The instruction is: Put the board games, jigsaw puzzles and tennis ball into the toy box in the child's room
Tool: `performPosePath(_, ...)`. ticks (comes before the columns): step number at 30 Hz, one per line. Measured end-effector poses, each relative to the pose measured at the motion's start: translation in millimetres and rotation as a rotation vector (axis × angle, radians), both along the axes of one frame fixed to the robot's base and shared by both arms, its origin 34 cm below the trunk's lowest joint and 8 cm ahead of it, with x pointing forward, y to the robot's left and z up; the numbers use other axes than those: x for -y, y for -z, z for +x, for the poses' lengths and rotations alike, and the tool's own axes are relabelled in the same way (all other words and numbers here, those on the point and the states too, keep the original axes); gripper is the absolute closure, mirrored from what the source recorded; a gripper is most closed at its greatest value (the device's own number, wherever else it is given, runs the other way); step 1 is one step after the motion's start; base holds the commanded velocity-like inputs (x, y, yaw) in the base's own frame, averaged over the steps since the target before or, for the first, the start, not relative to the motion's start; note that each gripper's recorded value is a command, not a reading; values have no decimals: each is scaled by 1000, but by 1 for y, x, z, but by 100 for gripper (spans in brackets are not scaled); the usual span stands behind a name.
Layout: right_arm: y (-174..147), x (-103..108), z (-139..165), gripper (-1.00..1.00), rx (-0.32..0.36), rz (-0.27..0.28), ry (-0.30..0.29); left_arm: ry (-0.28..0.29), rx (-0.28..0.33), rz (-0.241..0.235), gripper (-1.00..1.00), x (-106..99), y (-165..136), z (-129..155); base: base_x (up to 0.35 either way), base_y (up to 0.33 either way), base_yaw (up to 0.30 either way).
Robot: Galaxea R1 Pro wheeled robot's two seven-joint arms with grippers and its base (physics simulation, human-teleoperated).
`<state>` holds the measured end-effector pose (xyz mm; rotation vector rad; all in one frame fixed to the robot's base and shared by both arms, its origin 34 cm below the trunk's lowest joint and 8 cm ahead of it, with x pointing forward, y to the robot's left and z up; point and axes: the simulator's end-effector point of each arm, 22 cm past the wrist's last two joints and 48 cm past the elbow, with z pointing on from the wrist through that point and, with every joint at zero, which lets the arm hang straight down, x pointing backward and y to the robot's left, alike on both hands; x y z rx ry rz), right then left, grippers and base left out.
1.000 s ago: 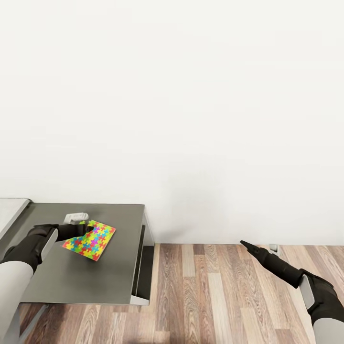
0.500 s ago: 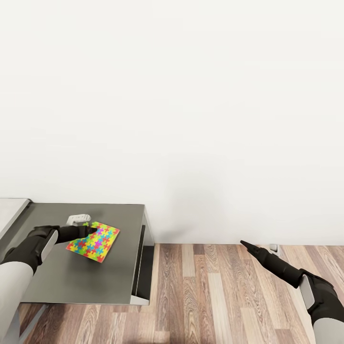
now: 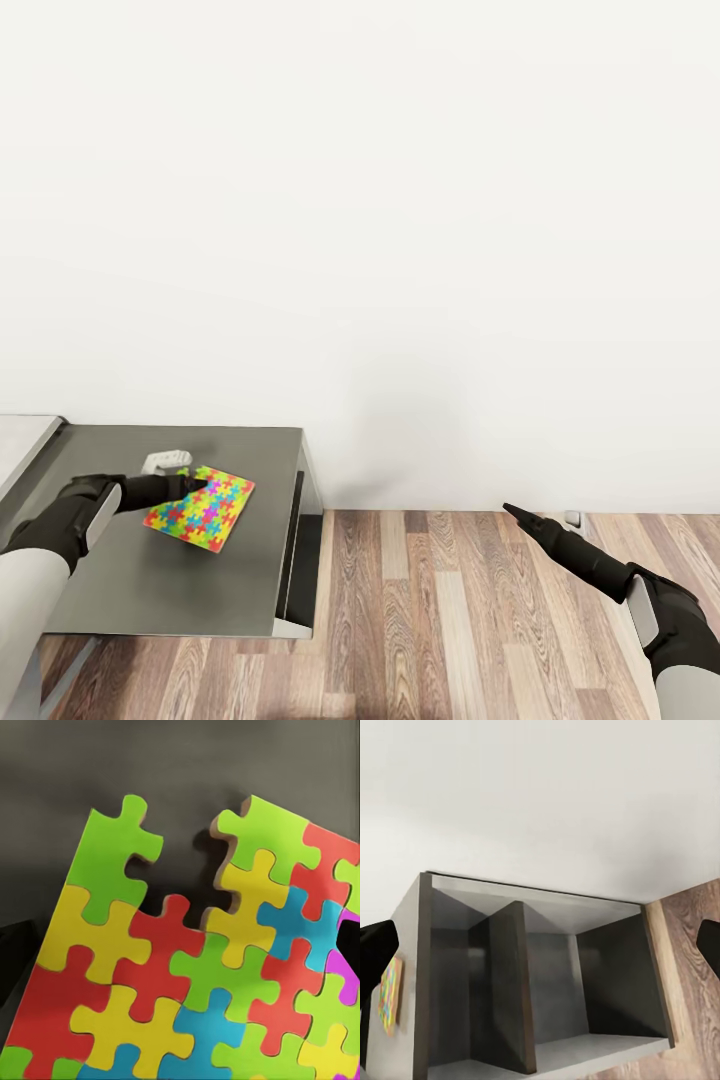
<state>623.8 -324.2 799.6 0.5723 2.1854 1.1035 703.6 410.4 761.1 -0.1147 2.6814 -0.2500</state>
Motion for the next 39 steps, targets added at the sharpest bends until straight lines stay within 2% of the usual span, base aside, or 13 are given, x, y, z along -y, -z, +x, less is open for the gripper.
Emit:
performPosePath(9, 0, 0, 0, -100, 1, -1, 0, 8, -3, -8, -100, 3, 1, -1, 0, 0, 0)
performPosePath(11, 0, 0, 0, -100, 0, -1, 0, 18, -6, -22, -100, 7, 1, -2, 0, 0, 0)
performPosePath(15, 1, 0, 0, -100, 0, -1, 0, 50, -4, -81, -100, 22, -1, -4, 0, 0, 0)
performPosePath(31, 1, 0, 0, -100, -1, -3, 0, 62, -8, -102, -100, 28, -2, -5, 0, 0, 0)
performPosePath(39, 1, 0, 0, -100, -1, -3, 0, 86, -24, -162, -100, 43, -4, -9, 0, 0, 0)
